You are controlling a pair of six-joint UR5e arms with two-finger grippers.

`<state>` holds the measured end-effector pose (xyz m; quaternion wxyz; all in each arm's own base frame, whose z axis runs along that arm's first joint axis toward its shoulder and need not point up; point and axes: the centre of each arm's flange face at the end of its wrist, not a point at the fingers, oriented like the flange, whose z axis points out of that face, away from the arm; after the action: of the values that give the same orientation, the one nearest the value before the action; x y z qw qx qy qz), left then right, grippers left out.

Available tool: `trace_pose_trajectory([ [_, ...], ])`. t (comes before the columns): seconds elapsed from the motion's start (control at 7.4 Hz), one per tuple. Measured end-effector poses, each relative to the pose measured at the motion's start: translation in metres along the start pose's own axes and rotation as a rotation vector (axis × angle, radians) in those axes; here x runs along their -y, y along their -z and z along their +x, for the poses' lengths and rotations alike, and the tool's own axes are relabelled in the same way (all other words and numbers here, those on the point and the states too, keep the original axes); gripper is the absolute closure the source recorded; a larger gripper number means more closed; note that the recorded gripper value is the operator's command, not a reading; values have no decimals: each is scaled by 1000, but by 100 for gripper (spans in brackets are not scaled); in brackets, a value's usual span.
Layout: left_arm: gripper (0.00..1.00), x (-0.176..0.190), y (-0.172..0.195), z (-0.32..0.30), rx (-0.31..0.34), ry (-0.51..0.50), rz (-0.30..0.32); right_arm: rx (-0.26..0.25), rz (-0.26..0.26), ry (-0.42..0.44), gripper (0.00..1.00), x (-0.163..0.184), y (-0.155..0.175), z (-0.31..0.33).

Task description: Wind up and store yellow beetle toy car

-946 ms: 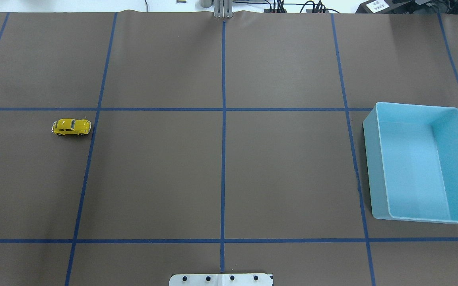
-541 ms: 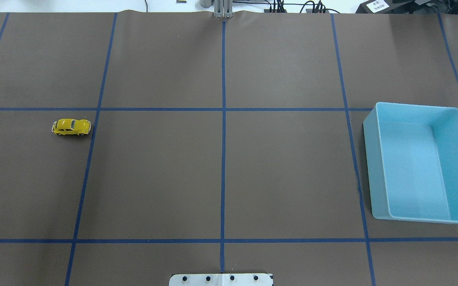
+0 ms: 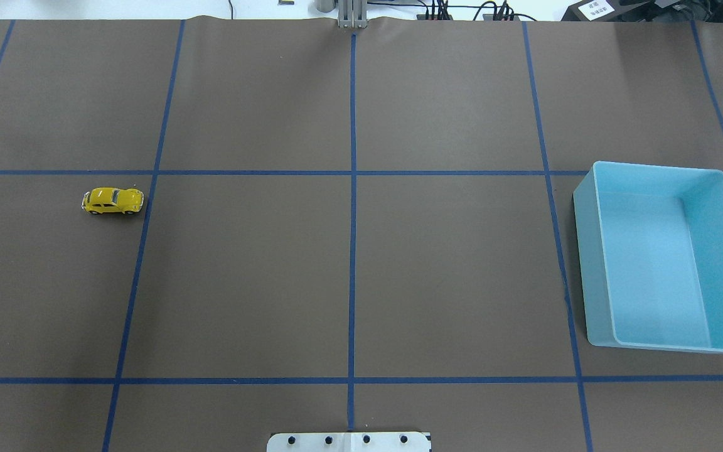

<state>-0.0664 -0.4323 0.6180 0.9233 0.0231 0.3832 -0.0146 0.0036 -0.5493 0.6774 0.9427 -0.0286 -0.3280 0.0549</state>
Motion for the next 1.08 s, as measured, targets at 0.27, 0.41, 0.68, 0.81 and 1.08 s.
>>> trace_pose_trajectory([
  [0.27,0,12,-1,29,-50,-83,-6,0,0,0,0,0,0,0],
  [0.41,0,28,-4,66,-80,-162,-15,0,0,0,0,0,0,0],
  [0.68,0,54,-15,146,-104,-317,-45,0,0,0,0,0,0,0],
  [0.81,0,59,-18,177,-108,-376,-51,0,0,0,0,0,0,0],
  [1.08,0,55,-24,239,-47,-536,-29,-1,-3,-3,0,0,-2,1],
])
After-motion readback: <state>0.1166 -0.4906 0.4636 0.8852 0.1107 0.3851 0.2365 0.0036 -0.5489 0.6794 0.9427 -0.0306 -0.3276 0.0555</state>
